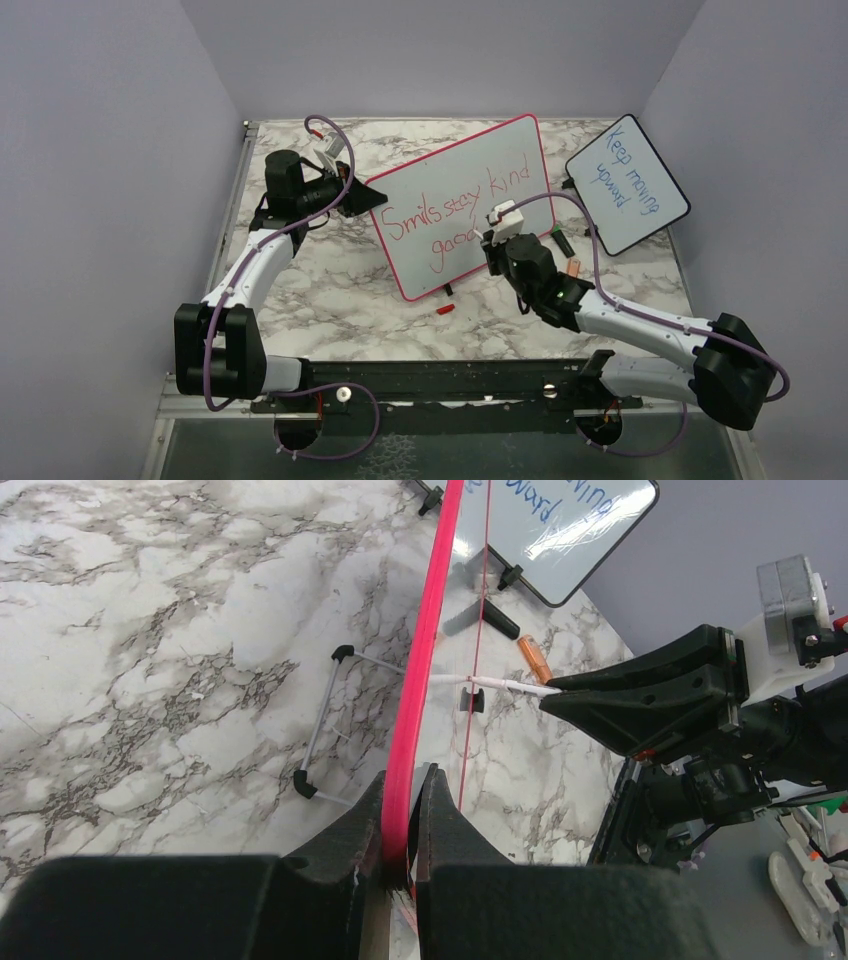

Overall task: Write a sentence on the whiteboard
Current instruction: Write a sentence on the whiteboard, then close the whiteboard marker at the center of the board.

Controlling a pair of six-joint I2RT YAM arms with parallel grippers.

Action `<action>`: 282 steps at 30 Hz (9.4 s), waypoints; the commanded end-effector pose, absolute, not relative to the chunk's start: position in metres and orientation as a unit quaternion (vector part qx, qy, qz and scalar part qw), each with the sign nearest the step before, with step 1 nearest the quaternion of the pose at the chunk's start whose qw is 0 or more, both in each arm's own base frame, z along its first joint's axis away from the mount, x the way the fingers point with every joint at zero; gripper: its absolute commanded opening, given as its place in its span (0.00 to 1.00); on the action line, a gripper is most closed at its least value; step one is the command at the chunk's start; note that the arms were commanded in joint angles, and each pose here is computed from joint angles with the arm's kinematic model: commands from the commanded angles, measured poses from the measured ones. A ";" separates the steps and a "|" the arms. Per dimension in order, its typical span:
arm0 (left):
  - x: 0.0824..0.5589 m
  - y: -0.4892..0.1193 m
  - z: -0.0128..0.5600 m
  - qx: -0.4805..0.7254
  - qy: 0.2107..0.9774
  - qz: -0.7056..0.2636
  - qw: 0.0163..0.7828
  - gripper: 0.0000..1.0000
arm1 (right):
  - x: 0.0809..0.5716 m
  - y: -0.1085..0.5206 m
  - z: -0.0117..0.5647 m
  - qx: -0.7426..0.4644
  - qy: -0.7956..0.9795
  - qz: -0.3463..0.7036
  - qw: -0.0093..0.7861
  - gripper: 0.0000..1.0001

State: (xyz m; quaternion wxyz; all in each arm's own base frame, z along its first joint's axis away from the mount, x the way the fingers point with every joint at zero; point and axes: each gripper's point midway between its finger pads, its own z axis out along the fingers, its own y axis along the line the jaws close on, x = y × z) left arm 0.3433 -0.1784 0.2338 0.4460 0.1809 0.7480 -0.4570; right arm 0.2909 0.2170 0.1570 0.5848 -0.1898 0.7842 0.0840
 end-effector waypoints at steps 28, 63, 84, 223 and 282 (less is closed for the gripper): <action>0.357 -0.161 0.178 0.163 0.806 -0.371 0.432 0.00 | 0.291 0.183 0.156 -0.120 0.782 0.058 0.609 0.01; 0.358 -0.155 0.198 0.157 0.802 -0.351 0.457 0.29 | 0.272 0.156 0.202 -0.081 0.770 0.085 0.627 0.01; 0.295 -0.153 0.267 0.184 0.772 -0.280 0.540 0.99 | 0.239 0.132 0.244 -0.060 0.763 0.125 0.631 0.01; 0.170 -0.281 0.209 0.663 0.519 -0.133 0.523 0.00 | 0.162 0.260 0.253 -0.262 0.696 0.452 0.493 0.01; 0.177 -0.282 0.217 0.622 0.545 -0.139 0.545 0.00 | 0.166 0.248 0.236 -0.238 0.718 0.426 0.496 0.01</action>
